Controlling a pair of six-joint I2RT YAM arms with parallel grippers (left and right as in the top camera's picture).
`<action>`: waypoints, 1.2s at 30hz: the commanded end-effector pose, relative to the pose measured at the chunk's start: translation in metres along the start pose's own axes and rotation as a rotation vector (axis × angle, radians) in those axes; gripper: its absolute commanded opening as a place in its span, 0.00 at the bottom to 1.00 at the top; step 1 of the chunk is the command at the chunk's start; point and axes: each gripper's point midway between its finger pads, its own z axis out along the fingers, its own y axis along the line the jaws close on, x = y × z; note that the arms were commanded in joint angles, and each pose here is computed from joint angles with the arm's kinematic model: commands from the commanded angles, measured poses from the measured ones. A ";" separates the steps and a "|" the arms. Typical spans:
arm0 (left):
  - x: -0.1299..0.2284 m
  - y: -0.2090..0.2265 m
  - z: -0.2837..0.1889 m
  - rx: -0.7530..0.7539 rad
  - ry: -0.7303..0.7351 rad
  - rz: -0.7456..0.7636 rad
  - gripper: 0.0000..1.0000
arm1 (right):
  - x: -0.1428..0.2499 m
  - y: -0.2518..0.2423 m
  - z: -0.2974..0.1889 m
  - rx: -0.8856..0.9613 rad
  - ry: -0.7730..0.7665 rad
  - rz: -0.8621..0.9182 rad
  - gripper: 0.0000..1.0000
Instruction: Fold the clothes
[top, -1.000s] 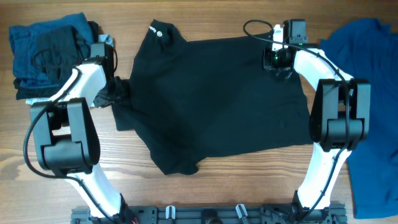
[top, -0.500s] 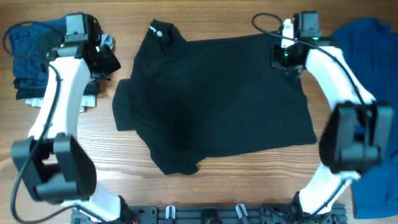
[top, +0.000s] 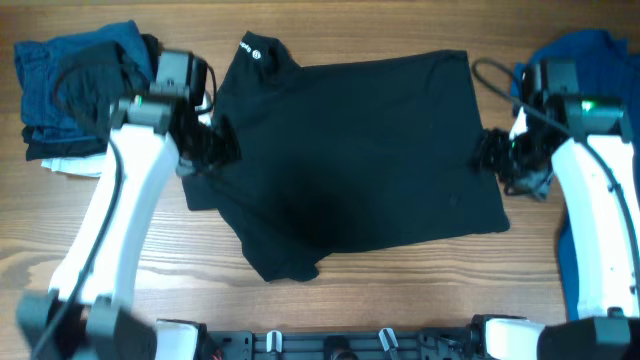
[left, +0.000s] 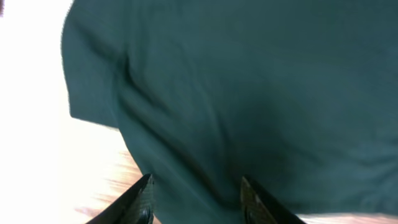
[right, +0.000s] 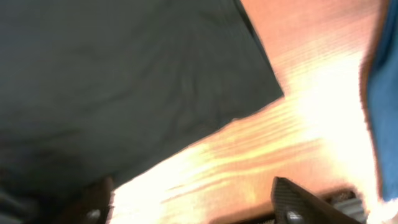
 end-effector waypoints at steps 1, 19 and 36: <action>0.038 -0.005 0.002 0.039 0.008 -0.018 0.52 | 0.029 -0.024 0.025 0.073 0.069 0.133 0.91; 0.043 -0.013 0.025 0.074 -0.025 0.019 0.80 | 0.018 -0.073 0.109 -0.041 0.056 0.346 0.51; 0.041 -0.012 0.025 0.069 -0.032 0.023 0.92 | 0.017 -0.065 0.159 -0.057 0.196 0.377 0.50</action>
